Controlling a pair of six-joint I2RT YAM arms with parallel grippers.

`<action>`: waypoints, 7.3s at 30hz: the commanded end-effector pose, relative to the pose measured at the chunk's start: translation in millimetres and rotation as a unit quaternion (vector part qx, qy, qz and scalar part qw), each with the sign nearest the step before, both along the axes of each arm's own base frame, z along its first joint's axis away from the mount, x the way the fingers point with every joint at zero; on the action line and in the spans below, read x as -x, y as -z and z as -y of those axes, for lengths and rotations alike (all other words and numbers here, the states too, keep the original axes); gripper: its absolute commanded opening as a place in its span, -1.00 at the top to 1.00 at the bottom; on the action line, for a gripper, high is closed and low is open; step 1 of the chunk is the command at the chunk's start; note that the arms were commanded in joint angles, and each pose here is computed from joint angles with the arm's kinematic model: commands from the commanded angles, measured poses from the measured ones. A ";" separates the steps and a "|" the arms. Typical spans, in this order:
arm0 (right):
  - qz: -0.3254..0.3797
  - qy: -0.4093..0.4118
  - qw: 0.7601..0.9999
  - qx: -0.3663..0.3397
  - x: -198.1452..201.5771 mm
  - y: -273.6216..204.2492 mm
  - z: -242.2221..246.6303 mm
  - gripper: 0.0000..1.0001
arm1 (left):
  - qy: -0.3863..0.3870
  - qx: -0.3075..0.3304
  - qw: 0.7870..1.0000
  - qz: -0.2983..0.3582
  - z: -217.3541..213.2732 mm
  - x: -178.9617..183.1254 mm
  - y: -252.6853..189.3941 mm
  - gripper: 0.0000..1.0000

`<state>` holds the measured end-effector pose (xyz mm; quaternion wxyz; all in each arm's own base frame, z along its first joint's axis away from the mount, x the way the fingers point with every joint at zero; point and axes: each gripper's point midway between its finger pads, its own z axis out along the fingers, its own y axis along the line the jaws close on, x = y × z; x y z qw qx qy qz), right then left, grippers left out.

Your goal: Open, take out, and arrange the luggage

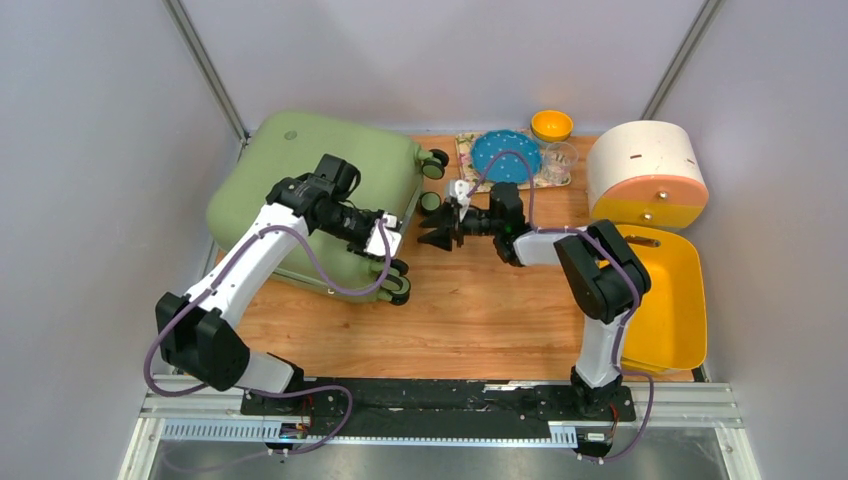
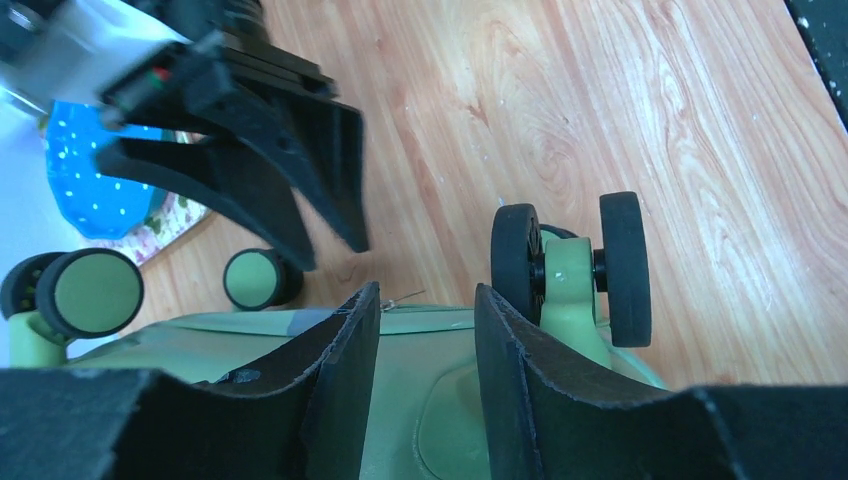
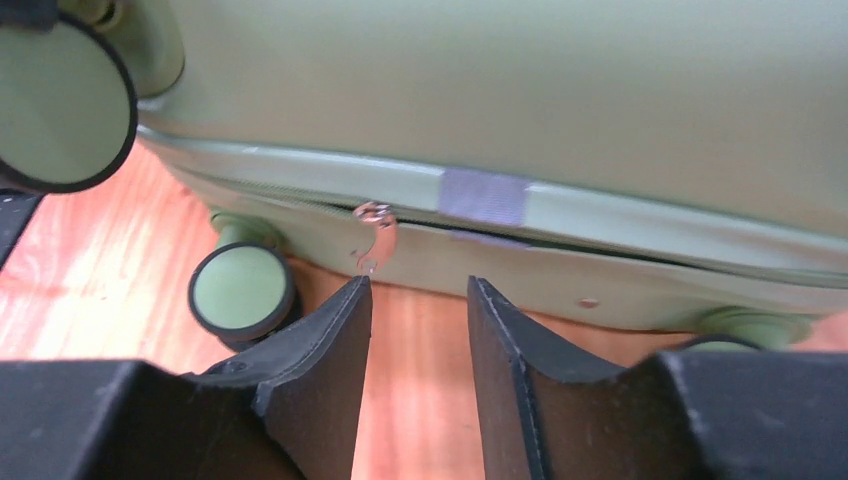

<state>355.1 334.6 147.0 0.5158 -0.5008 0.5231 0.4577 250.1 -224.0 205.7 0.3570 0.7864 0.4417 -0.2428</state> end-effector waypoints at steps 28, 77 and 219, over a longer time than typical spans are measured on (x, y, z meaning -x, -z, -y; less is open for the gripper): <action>-0.247 -0.058 0.964 -0.080 34.6 16.3 -48.6 -0.16 | 0.018 -0.183 0.966 -0.183 -75.0 102.0 64.7 -0.01; -0.189 0.002 0.976 -0.110 30.0 -3.0 -44.4 1.00 | -0.006 -0.194 0.966 -0.173 -78.2 95.6 72.7 -0.02; -0.252 0.217 0.943 -0.011 -47.1 33.1 20.8 1.00 | -0.071 -0.297 0.952 -0.034 -48.1 68.2 84.8 0.10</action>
